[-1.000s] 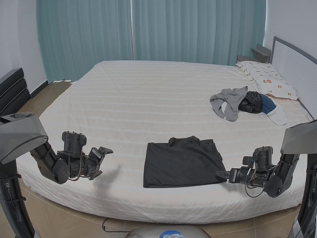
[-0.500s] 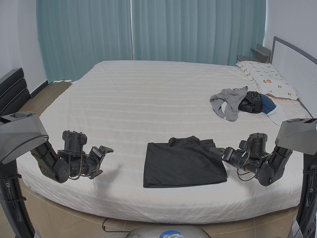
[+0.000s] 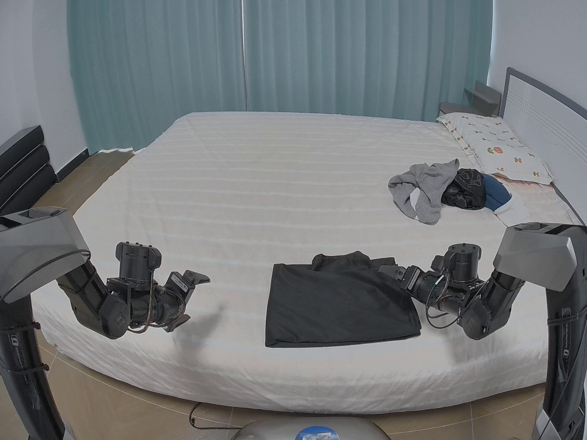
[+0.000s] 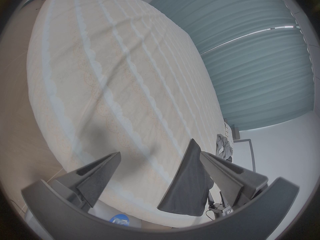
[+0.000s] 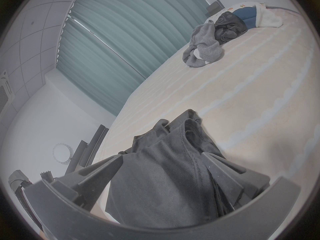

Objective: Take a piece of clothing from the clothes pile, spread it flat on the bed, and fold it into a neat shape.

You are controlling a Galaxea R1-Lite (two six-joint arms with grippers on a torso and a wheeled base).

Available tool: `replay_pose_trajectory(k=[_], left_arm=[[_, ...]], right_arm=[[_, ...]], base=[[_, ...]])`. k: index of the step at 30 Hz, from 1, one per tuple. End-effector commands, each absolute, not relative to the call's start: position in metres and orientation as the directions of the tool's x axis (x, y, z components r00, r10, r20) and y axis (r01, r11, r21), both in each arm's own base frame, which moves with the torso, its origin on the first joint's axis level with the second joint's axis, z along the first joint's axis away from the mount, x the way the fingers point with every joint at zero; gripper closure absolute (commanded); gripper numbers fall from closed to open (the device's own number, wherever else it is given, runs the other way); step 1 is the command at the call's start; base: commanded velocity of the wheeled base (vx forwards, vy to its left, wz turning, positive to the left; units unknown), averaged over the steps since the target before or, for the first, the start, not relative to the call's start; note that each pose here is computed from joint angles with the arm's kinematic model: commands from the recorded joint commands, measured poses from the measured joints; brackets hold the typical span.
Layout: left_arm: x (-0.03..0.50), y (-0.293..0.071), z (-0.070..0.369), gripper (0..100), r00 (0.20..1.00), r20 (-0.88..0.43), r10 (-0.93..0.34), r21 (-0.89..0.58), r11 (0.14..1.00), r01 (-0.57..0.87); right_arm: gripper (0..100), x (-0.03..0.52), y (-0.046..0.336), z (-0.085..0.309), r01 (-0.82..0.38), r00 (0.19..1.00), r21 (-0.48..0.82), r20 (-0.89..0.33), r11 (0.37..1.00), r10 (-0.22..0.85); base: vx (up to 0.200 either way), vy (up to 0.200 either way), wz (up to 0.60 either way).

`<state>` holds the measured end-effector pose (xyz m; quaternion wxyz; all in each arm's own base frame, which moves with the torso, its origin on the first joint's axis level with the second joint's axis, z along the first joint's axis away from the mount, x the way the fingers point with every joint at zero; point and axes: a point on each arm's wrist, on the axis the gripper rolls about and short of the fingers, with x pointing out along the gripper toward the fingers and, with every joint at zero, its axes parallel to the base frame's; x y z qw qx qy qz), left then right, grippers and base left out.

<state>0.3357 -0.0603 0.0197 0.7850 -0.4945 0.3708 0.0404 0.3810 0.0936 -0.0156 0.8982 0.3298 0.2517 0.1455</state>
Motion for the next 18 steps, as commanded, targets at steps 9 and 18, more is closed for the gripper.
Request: replay_pose_trajectory(k=[9,18], left_arm=[[0.3355,-0.0607,0.0184,0,0.720,-0.626,-0.301,-0.743,0.512,-0.431],[0.3351,-0.0611,0.0176,0,0.718,-0.628,-0.300,-0.741,0.513,-0.433]], right_arm=[[0,0.3878,0.0961,-0.0212,-0.100,0.834,0.665,-0.349,0.740,0.427],[0,0.3891,0.0951,-0.0211,-0.100,0.837,0.665,-0.346,0.740,0.424]], base=[[0.111,0.000,0.00],[0.022,0.000,0.00]])
